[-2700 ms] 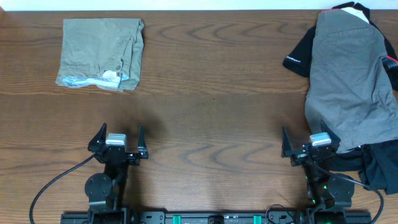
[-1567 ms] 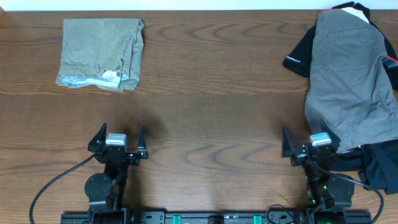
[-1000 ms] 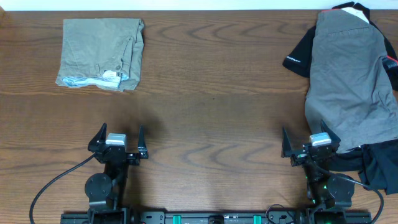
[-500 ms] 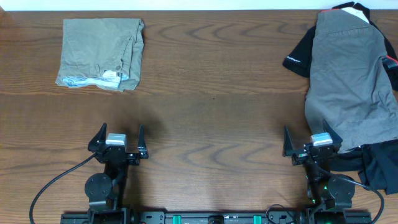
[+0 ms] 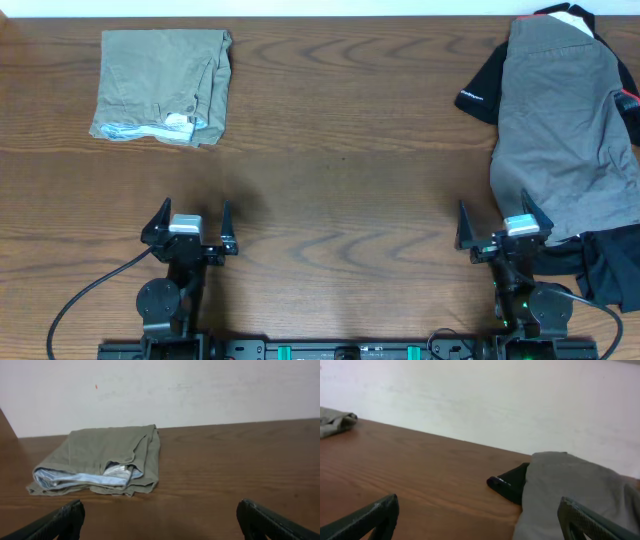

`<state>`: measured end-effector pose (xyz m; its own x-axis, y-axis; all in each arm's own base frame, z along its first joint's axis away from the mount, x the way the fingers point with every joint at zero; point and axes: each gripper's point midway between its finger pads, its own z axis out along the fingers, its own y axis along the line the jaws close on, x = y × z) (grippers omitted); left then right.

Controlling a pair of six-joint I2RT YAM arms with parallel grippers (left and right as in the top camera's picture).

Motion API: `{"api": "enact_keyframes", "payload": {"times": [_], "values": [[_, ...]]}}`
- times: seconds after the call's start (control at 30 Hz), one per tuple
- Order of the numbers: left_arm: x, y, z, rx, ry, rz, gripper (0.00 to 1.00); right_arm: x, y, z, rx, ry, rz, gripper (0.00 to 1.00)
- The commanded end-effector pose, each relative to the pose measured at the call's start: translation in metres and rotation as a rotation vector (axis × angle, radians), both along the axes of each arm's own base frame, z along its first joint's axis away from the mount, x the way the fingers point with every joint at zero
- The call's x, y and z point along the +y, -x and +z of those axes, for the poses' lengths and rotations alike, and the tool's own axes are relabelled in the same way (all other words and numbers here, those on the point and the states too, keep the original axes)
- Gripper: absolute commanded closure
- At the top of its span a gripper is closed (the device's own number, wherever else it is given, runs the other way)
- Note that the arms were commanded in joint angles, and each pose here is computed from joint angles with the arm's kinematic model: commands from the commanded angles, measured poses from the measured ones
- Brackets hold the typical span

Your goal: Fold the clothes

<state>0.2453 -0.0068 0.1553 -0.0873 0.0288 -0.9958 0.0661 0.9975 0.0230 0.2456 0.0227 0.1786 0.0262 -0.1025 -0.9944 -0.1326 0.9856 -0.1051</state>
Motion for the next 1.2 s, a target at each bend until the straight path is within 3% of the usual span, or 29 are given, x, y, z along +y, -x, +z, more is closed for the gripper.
{"api": "enact_keyframes", "payload": {"times": [0.0,0.27,0.5,0.77,0.97,1.17], "values": [[-0.001,0.001,-0.008,0.046,0.060,0.003,0.02,0.003,0.001,0.007,-0.009,-0.061,0.015,0.01],[-0.005,-0.007,0.035,0.090,0.065,-0.025,0.02,0.002,0.001,0.033,-0.010,-0.054,0.011,0.01],[-0.009,-0.045,0.075,0.265,0.084,-0.054,0.02,0.002,-0.017,0.079,0.060,-0.054,0.010,0.01],[-0.016,-0.077,0.111,0.490,0.114,-0.090,0.02,0.013,-0.069,0.110,0.299,-0.064,0.070,0.01],[-0.017,-0.089,0.109,0.643,0.133,-0.094,0.02,0.042,-0.119,0.126,0.526,-0.113,0.232,0.01],[-0.048,-0.095,0.098,0.730,0.227,-0.264,0.02,0.057,-0.158,0.123,0.729,-0.182,0.312,0.01]]}}
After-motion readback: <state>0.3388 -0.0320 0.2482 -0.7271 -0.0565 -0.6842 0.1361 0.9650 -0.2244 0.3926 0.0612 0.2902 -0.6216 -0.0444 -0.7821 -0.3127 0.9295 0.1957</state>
